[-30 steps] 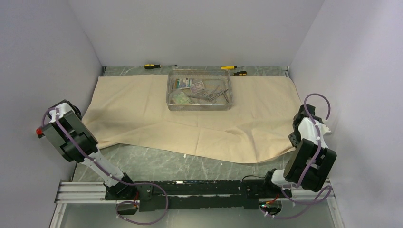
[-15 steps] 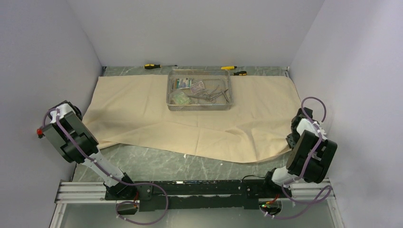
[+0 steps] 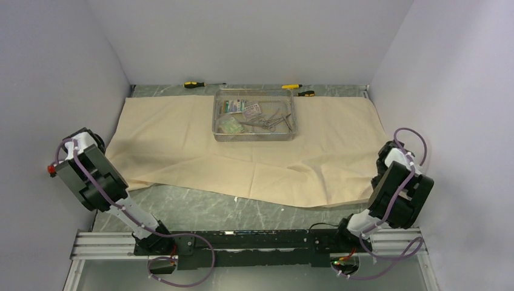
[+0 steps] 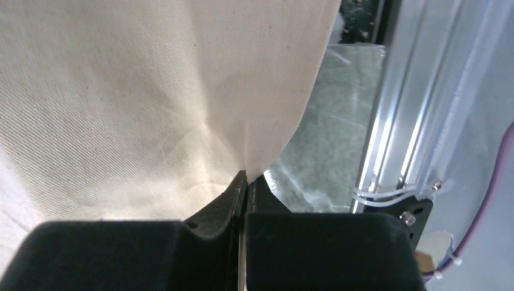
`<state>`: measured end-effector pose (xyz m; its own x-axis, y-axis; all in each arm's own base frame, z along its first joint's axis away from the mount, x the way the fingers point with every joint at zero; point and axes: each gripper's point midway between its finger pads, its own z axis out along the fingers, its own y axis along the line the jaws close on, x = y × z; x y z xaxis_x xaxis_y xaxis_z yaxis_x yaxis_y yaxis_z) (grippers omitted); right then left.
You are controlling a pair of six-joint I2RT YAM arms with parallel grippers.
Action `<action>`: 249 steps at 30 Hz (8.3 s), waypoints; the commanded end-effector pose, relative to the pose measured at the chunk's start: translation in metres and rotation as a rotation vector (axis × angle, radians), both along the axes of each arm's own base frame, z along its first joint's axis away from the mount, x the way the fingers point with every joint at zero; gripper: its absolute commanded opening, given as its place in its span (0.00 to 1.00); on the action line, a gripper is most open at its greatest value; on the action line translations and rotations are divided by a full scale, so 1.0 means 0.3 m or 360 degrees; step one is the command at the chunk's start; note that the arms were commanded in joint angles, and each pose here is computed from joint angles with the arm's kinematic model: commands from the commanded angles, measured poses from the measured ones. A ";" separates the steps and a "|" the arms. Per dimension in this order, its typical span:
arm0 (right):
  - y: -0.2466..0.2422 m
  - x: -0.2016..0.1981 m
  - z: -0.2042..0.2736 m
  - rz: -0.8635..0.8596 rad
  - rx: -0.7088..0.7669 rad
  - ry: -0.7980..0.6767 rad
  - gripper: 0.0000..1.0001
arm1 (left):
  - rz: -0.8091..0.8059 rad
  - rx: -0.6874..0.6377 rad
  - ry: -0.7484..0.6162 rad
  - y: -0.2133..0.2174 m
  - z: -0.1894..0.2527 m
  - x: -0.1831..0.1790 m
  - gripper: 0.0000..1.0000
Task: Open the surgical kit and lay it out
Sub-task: Open the surgical kit at the center of the board, then smooth out the surgical kit at the center of the board.
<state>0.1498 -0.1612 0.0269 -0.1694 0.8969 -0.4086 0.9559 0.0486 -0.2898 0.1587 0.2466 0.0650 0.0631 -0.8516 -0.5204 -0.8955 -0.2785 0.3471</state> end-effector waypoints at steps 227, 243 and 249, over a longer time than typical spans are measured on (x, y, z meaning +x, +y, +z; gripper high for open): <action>0.720 0.470 0.199 0.1613 0.0348 -0.0564 0.68 | -0.2005 -0.0401 -0.0851 -0.365 0.166 0.819 0.78; 0.704 0.642 0.272 0.1527 0.0219 -0.0696 0.72 | -0.2017 -0.0401 -0.0413 -0.227 -0.176 1.043 0.76; 0.662 0.699 0.232 0.1468 0.0223 -0.0687 0.70 | -0.1966 -0.0326 -0.0147 -0.132 -0.255 1.015 0.77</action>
<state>0.3326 0.0467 0.0873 -0.7351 0.5085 -0.4484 0.5229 0.8462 0.1022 0.4797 0.1774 0.0241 -0.7593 -0.4640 -0.4563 -0.5357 0.8437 0.0334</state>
